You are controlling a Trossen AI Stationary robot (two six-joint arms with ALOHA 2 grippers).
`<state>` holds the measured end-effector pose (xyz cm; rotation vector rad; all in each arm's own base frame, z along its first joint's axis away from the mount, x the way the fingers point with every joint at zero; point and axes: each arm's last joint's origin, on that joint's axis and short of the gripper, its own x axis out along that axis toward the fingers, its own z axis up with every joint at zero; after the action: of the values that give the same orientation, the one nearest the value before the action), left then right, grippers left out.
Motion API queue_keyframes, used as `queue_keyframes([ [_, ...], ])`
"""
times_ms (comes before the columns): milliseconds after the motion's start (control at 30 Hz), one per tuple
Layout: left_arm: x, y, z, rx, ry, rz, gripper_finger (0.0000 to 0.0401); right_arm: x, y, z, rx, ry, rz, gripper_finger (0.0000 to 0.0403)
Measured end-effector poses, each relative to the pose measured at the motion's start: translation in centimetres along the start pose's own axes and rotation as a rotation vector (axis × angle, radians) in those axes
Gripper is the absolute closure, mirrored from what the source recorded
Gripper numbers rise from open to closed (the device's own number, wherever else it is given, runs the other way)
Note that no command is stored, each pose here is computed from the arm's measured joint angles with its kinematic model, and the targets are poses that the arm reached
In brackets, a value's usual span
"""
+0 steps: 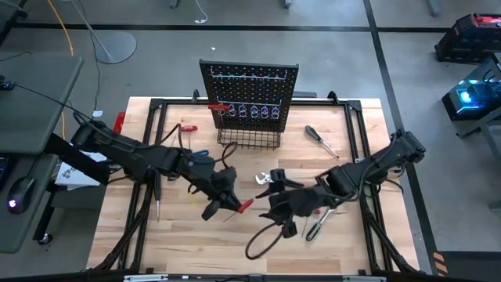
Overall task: Hang tools onto peg board
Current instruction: Hang the bottom left red allen wrench on the pegboard
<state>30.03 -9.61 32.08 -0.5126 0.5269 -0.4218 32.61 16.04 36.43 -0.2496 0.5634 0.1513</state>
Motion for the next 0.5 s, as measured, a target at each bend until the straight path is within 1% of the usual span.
queue_keyframes([
  [100, 0.2, 0.5, 0.2, 0.003, -0.009, 0.015, 0.0401, 0.3, -0.9, 0.2, 0.007, -0.017, -0.011, 0.0179],
  [233, 0.1, 0.9, 0.6, 0.009, -0.031, 0.024, 0.0401, -0.1, -2.2, 0.3, 0.099, -0.026, -0.034, 0.0179],
  [500, -0.3, 1.1, 1.9, 0.03, -0.113, -0.048, 0.0401, -0.2, -2.9, 0.5, 0.1, -0.042, 0.058, 0.0179],
])
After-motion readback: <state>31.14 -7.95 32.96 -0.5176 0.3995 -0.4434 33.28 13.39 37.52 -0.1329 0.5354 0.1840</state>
